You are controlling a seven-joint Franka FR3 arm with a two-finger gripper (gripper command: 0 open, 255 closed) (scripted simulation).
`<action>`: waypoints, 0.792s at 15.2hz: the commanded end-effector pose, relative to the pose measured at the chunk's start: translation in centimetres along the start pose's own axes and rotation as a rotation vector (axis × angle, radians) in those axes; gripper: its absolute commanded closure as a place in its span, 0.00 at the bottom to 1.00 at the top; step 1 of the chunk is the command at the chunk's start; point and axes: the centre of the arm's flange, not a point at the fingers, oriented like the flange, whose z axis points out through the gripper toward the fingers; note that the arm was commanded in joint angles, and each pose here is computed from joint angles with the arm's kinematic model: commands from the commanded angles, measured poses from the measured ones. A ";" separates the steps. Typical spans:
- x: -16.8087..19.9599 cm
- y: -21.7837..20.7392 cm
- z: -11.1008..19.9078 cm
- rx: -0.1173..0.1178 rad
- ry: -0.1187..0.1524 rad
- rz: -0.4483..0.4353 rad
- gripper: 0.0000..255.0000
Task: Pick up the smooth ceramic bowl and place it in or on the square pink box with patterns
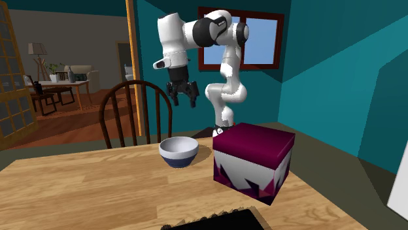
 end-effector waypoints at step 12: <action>12.7 1.6 7.4 0.035 0.013 -0.023 0.00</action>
